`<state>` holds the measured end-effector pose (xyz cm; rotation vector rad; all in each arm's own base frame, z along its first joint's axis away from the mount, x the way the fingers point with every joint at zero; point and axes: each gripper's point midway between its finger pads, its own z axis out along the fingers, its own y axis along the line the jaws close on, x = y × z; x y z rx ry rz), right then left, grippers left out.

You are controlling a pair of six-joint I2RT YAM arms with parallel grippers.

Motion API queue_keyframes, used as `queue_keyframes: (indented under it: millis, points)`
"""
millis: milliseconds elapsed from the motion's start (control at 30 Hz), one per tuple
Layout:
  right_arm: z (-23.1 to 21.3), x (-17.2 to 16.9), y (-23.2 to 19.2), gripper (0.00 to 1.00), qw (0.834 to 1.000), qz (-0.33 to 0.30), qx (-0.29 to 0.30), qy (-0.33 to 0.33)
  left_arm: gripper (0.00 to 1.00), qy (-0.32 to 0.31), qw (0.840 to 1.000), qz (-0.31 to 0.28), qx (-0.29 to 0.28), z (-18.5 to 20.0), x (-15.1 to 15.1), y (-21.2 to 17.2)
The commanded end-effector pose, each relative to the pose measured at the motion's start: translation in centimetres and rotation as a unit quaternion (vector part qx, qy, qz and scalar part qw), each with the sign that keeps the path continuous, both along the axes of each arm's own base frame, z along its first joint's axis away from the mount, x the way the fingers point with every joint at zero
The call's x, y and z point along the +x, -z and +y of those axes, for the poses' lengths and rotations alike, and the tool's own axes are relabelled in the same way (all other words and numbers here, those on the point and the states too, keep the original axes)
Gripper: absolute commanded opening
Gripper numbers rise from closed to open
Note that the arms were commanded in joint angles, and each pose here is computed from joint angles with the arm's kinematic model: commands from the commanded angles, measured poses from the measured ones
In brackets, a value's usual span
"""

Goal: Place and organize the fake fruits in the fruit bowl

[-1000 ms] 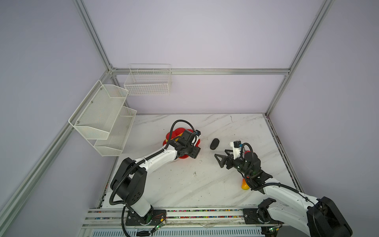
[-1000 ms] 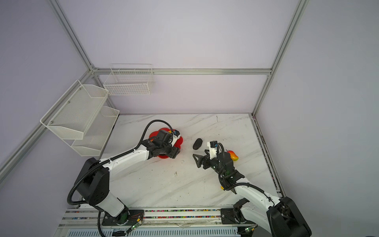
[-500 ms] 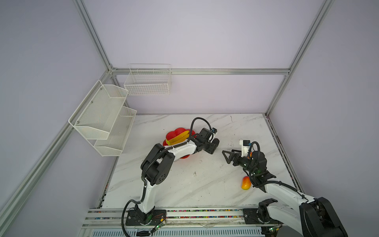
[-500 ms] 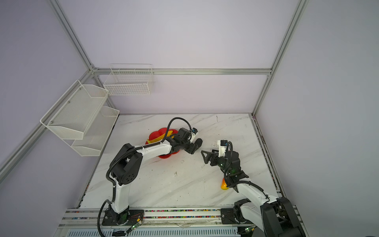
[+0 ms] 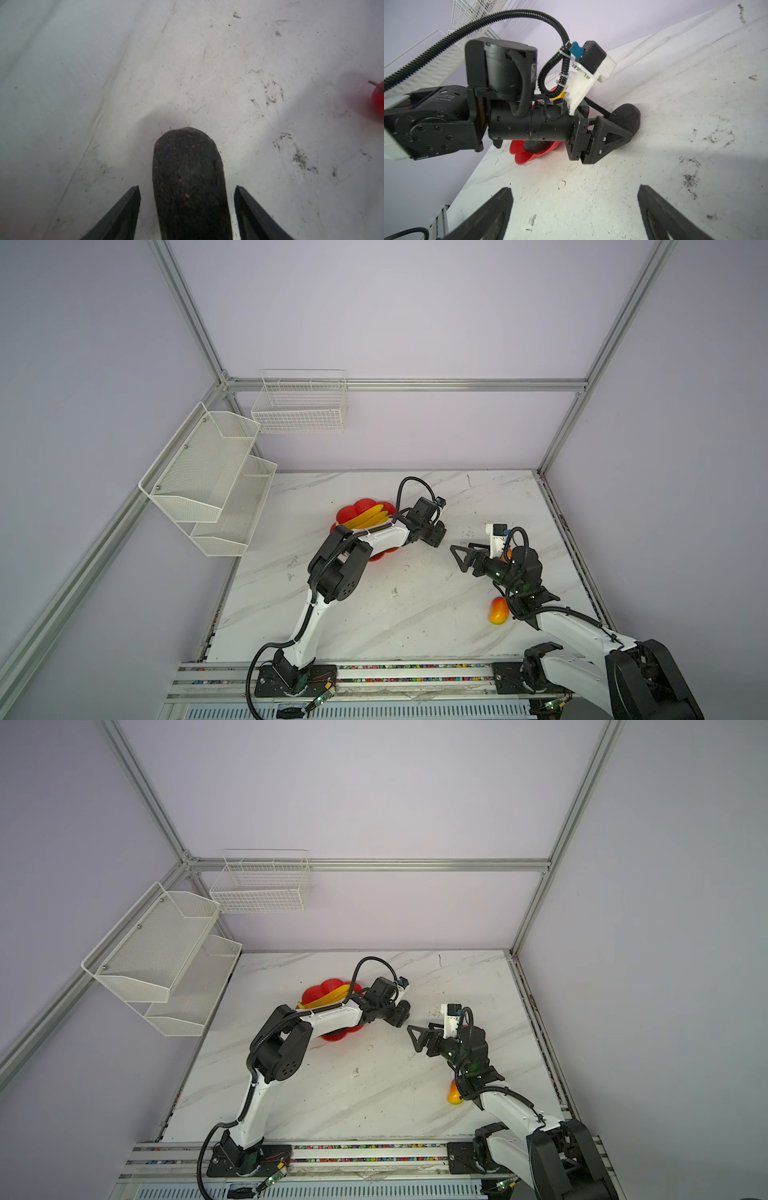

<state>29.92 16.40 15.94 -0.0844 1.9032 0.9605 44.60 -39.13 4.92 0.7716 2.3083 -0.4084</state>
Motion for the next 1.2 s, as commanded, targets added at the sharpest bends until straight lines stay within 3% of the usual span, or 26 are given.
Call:
queue_keyframes:
  millis: [0,100,233,433,633,767,867,1167]
  points:
    - [0.1,-0.1,-0.6,0.97,1.000,-0.012,0.012,-0.006,0.69,-0.002,0.998,-0.043,-0.040,-1.7,2.1,-4.6]
    - [0.2,-0.1,-0.5,0.97,1.000,-0.011,0.012,-0.008,0.63,-0.005,0.998,-0.045,-0.037,-1.6,2.3,-4.4]
    - [0.2,-0.1,-0.6,0.97,1.000,-0.013,0.012,-0.010,0.45,-0.011,0.998,-0.050,-0.044,-1.2,2.2,-5.0]
    - [0.5,-0.3,-0.6,0.97,1.000,-0.014,0.014,-0.021,0.43,-0.012,0.996,-0.074,-0.055,1.1,0.3,-9.0]
    - [1.3,-0.8,-1.0,0.97,0.998,-0.020,0.026,-0.051,0.42,-0.048,0.993,-0.106,-0.016,7.5,-2.2,-12.1]
    - [1.7,-1.3,-1.5,0.97,0.997,-0.029,0.036,-0.067,0.42,-0.081,0.992,-0.082,0.055,12.2,-3.5,-11.2]
    - [1.7,-1.4,-1.6,0.97,0.997,-0.031,0.037,-0.065,0.42,-0.094,0.991,-0.065,0.064,14.2,-4.1,-10.5]
    - [1.7,-1.8,-1.4,0.97,0.996,-0.029,0.040,-0.070,0.44,-0.108,0.986,-0.030,0.122,15.6,-3.9,-7.5]
